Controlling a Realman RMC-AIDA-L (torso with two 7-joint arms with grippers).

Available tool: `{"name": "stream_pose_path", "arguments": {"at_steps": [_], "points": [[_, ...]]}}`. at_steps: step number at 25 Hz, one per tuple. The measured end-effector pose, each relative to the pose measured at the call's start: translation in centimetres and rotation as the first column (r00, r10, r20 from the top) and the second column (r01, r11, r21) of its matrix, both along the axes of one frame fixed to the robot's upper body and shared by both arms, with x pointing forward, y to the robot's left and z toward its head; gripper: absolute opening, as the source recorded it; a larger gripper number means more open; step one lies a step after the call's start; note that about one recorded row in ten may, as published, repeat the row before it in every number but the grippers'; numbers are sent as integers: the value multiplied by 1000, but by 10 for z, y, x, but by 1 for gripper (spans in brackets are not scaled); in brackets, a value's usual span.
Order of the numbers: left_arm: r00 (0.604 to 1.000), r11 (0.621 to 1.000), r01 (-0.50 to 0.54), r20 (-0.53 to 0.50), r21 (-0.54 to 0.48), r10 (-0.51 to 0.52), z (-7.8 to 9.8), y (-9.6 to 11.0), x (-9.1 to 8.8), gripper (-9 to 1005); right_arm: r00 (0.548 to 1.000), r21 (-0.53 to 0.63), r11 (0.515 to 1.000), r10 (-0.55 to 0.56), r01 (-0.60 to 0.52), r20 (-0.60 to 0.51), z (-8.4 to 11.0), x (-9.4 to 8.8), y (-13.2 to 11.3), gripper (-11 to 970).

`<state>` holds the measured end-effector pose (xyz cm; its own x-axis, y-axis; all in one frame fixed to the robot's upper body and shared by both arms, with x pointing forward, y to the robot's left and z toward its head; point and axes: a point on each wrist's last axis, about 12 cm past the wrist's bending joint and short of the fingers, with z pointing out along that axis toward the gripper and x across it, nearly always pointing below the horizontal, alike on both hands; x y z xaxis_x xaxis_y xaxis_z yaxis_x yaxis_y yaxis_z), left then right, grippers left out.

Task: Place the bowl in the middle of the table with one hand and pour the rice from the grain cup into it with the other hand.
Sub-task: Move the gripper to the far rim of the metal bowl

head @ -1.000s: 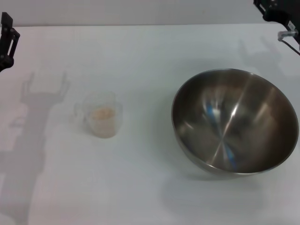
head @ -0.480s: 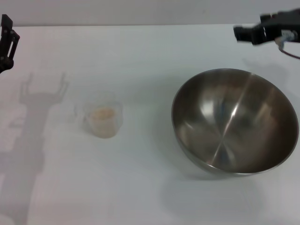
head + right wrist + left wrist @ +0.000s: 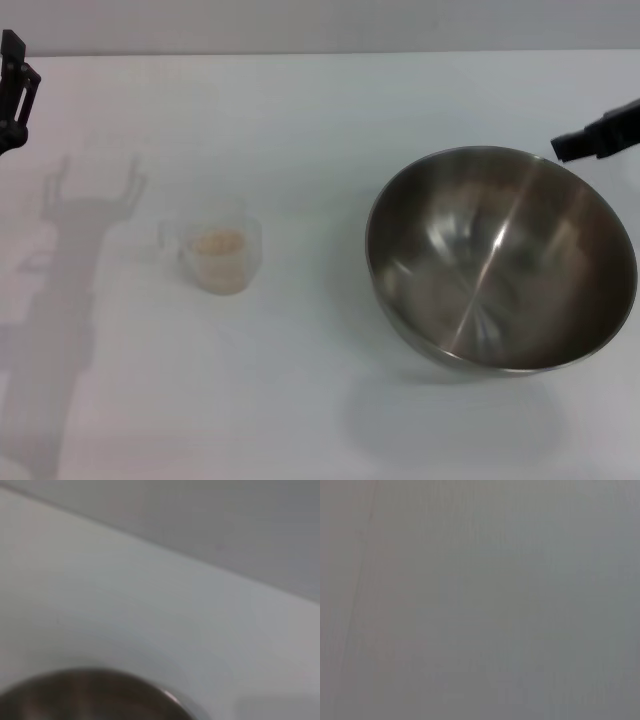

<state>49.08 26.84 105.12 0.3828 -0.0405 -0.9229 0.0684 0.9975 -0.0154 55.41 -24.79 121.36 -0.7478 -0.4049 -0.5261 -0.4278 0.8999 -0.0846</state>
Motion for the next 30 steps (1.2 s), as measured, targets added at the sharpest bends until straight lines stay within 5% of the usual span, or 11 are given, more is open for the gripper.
{"name": "stream_pose_path", "arguments": {"at_steps": [9, 22, 28, 30], "points": [[1000, 1000, -1, 4, 1, 1, 0, 1, 0, 865, 996, -70, 998, 0, -7, -93, -23, 9, -6, 654], [1000, 1000, -1, 7, 1, 1, 1, 1, 0, 865, 984, -23, 997, 72, -77, -161, -47, 16, 2, 655], [1000, 1000, 0, 8, 0, 0, 1, 0, 0, 865, 981, -11, 995, 96, -99, -169, -50, 17, 3, 508], [1000, 1000, 1, 8, 0, -1, 1, 0, 0, 864, 982, -11, 994, 102, -105, -157, -50, 17, 3, 280]]}}
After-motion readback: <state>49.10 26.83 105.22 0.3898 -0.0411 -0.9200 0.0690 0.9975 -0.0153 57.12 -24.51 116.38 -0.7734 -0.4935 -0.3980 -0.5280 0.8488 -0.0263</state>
